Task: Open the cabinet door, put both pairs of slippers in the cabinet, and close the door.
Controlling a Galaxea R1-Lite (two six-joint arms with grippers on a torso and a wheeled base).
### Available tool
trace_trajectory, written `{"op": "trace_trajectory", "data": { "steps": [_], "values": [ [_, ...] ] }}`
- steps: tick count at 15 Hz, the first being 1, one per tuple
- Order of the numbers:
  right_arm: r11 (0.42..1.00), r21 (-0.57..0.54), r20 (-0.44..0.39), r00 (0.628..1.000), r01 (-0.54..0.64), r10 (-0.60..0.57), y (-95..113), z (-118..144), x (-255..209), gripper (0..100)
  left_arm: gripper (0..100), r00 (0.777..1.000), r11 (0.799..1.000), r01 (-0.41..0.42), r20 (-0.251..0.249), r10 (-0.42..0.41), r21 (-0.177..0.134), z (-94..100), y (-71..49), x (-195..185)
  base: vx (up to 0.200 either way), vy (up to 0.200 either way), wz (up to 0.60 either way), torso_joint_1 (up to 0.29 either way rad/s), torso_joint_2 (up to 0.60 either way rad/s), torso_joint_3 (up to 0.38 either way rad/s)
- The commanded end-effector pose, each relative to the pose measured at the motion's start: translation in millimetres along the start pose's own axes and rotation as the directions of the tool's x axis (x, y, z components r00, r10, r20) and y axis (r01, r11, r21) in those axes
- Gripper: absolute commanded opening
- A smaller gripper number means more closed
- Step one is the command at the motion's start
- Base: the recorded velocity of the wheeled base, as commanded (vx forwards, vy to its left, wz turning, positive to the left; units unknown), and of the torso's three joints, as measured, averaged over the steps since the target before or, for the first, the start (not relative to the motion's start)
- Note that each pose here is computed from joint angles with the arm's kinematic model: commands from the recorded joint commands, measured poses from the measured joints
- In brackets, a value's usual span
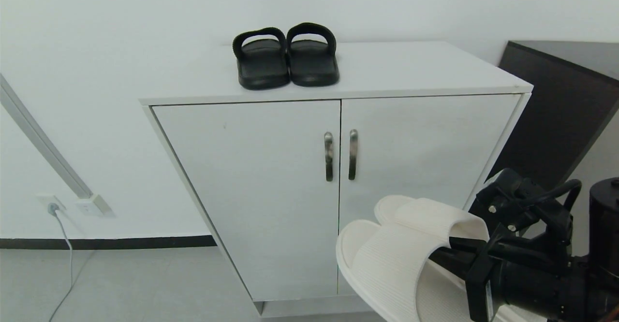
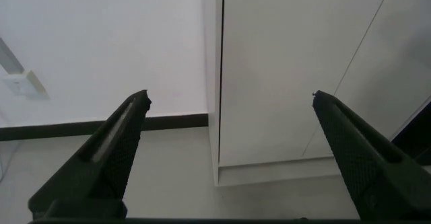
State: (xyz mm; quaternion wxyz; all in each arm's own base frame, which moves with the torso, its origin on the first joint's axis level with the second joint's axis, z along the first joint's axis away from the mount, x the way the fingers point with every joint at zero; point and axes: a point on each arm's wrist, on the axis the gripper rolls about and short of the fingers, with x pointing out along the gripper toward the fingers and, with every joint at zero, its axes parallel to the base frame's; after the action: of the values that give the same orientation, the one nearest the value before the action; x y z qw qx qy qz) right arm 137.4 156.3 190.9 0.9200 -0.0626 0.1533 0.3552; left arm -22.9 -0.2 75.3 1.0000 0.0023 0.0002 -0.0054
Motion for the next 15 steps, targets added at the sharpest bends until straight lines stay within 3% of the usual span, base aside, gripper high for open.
{"op": "trace_trajectory", "data": {
  "steps": [1, 8, 11, 13, 14, 15],
  "values": [
    [1.0, 0.0, -0.002, 1.0, -0.001, 0.001, 0.1, -1.1, -0.7, 0, 100, 1.0, 1.0, 0.0, -0.001, 0.0, 0.001, 0.0, 0.0, 0.1, 0.0, 0.0, 0.0, -0.1, 0.46, 0.349],
    [1.0, -0.007, -0.018, 1.0, -0.012, 0.012, 2.1, -6.0, -1.1, 0, 100, 1.0, 1.0, -0.003, 0.003, 0.003, 0.005, 1.5, 0.1, -0.1, 0.0, 0.0, 0.0, -0.064, 0.44, 0.379],
    [1.0, -0.009, -0.021, 1.0, -0.017, 0.016, 3.1, -6.7, -0.9, 0, 100, 0.999, 1.0, -0.004, -0.038, 0.005, 0.018, 3.3, 0.2, 3.1, 0.0, 0.0, 0.0, -0.004, 0.17, 0.167],
    [1.0, -0.009, -0.021, 1.0, -0.017, 0.016, 3.1, -6.7, -0.9, 0, 100, 1.0, 1.0, -0.008, -0.01, 0.008, -0.005, 29.4, 0.3, 2.6, 0.0, 0.0, 0.0, 0.0, 0.0, 0.0],
    [1.0, -0.01, -0.022, 1.0, -0.018, 0.018, 3.5, -6.7, -0.1, 0, 100, 1.0, 1.0, -0.003, -0.013, 0.003, -0.023, 55.8, 0.4, 7.0, 0.0, 0.0, 0.0, 0.0, 0.0, 0.0],
    [1.0, -0.01, -0.021, 1.0, -0.019, 0.019, 3.8, -6.5, -0.2, 0, 100, 0.999, 1.0, 0.001, -0.035, -0.002, -0.02, 61.8, 0.4, 11.5, 0.0, 0.0, 0.0, 0.0, 0.0, 0.0]
  ]
}}
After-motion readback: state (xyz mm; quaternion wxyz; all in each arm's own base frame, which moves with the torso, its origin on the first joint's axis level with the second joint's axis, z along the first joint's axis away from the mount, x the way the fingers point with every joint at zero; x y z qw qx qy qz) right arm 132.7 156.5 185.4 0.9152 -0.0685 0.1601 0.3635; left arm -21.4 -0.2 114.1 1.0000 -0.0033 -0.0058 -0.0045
